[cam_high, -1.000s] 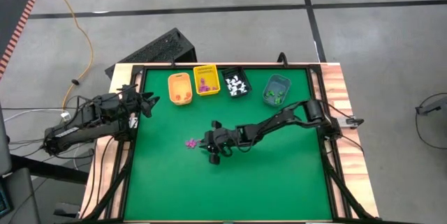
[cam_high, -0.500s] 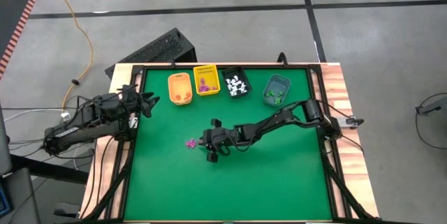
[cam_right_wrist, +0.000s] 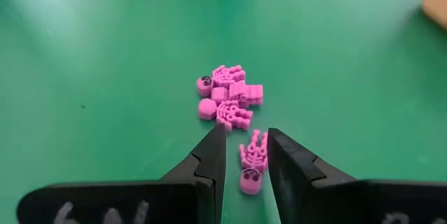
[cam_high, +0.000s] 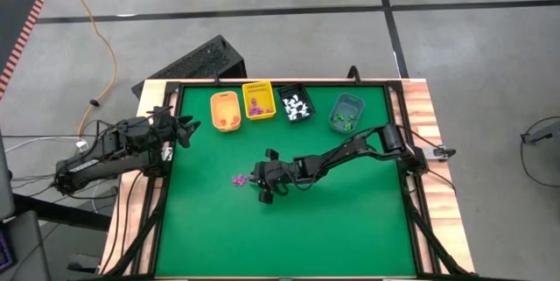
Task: Sort Halloween decoration
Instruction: Put the pink skeleton toy into the yellow bin
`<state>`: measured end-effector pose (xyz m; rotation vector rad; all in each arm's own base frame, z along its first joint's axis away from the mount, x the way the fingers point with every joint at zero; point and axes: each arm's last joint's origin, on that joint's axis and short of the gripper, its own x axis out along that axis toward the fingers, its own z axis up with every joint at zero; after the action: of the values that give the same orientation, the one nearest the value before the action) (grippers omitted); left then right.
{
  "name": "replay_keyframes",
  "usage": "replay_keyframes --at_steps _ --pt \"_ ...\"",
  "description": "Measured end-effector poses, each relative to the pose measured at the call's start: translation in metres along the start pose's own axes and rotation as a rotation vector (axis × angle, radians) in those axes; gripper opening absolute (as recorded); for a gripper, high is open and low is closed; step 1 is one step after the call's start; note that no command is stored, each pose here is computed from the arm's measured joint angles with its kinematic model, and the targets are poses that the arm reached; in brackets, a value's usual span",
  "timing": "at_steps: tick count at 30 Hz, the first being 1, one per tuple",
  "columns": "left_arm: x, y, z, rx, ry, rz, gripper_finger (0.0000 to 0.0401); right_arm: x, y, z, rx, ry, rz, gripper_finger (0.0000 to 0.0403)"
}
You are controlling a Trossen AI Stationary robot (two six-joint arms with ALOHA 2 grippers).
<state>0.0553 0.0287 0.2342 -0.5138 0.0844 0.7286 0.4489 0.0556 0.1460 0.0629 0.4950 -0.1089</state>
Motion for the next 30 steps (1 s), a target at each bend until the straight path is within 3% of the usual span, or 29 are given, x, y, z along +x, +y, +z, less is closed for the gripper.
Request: replay_keyframes --at_steps 5,13,20,24,30 --pt "0.0 0.0 0.0 0.001 -0.002 -0.001 0.0231 0.002 -0.008 0.0 0.106 0.024 0.05 0.0103" --pt "0.0 -0.001 0.0 0.006 0.01 -0.032 0.0231 0.003 -0.012 0.009 0.114 0.026 0.155 0.0112" --pt "0.0 -0.001 0.0 0.006 0.01 -0.032 0.0231 0.003 -0.009 0.04 0.031 0.008 0.181 0.0208" --pt "0.0 -0.001 0.0 0.005 0.01 -0.032 0.0231 0.001 -0.01 0.037 0.016 0.1 0.153 0.0265" --pt "0.0 -0.001 0.0 0.006 0.01 -0.031 0.0231 0.006 -0.009 0.025 0.006 0.156 0.078 0.0281"
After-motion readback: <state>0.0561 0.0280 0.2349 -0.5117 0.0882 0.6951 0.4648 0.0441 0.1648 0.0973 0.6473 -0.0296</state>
